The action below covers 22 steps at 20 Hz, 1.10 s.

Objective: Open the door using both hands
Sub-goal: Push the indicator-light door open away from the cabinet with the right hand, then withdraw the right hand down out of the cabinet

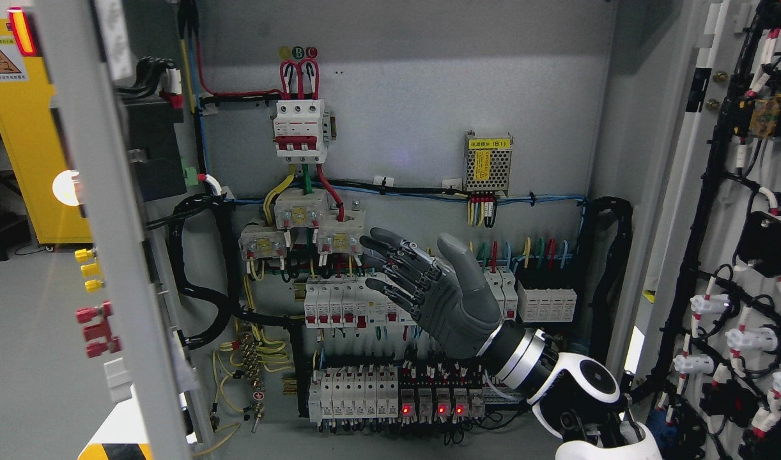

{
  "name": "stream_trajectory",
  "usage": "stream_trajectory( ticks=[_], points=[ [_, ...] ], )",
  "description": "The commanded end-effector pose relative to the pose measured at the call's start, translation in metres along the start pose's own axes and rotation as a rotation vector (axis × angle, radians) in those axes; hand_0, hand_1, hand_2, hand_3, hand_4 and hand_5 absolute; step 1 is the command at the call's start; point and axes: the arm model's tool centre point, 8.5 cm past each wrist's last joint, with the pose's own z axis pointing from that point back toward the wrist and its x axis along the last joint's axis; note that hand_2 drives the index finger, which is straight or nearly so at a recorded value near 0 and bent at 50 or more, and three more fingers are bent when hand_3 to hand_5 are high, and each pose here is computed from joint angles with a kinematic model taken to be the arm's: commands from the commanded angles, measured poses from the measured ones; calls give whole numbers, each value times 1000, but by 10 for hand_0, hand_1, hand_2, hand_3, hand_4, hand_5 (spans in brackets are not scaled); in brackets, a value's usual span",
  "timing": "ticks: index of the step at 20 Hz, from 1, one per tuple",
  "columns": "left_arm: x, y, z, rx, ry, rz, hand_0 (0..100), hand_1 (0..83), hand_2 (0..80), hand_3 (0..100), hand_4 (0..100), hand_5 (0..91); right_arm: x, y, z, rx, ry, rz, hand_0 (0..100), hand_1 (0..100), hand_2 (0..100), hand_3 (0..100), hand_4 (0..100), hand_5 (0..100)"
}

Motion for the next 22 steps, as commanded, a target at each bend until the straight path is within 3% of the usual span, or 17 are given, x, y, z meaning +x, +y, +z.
stream_trajectory(
  ticks=[1, 4, 16, 22],
  points=[
    [-3, 0, 0, 2, 9, 1, 0, 0, 0, 0, 0, 0, -32, 73, -15, 189, 59, 2, 221, 10, 0, 0, 0, 0],
    [-3, 0, 0, 2, 9, 1, 0, 0, 0, 0, 0, 0, -51, 100, -19, 253, 92, -24, 221, 10, 0, 0, 0, 0],
    [-3, 1, 1, 4, 9, 1, 0, 0, 0, 0, 0, 0, -101, 164, -14, 375, 178, -109, 220, 11, 0, 0, 0, 0],
    [-3, 1, 1, 4, 9, 1, 0, 0, 0, 0, 0, 0, -113, 184, -22, 409, 211, -98, 219, 12, 0, 0, 0, 0]
  ],
)
